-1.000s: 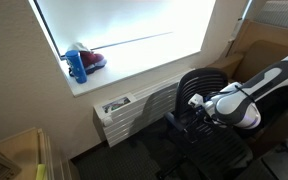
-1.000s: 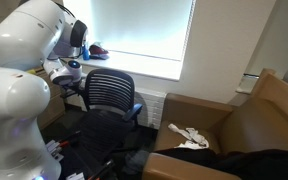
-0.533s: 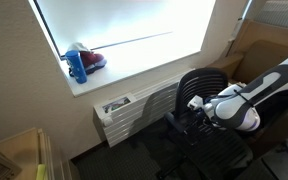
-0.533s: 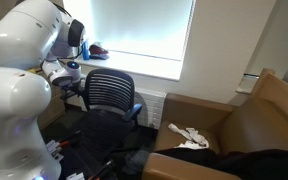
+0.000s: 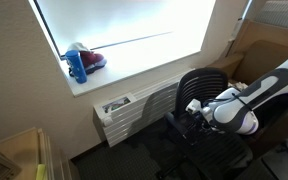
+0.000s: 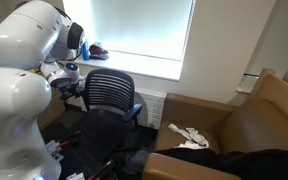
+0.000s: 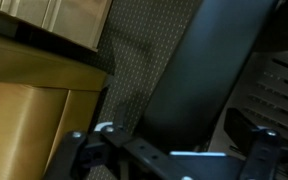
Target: Pick the black garment on the chair, put it on the sofa then move the black chair
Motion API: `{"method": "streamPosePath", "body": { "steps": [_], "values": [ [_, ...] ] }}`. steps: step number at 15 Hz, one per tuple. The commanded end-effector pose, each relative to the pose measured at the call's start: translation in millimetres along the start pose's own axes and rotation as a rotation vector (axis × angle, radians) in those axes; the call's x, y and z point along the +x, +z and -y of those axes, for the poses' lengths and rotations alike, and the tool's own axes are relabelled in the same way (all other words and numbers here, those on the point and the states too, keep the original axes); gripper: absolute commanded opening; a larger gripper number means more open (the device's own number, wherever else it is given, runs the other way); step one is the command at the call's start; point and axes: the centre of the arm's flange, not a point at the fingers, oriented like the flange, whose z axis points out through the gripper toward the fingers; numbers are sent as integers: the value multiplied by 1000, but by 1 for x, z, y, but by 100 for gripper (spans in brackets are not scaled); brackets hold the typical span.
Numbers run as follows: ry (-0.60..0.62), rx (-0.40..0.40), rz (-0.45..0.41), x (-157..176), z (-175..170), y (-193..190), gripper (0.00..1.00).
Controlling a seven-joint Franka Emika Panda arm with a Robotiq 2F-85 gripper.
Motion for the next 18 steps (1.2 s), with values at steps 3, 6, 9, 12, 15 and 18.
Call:
{"method": "streamPosePath", "body": {
  "steps": [3,6,9,12,15,18],
  "values": [
    [-37,6,7,-1,-5,4,74],
    [-79,19,4,0,-15,11,53],
    [-114,73,-14,5,-23,21,46],
    [-159,140,-28,-3,-43,32,45],
    [-179,171,-26,-9,-44,39,45],
    [-197,97,-24,-18,-38,42,45]
  ]
}}
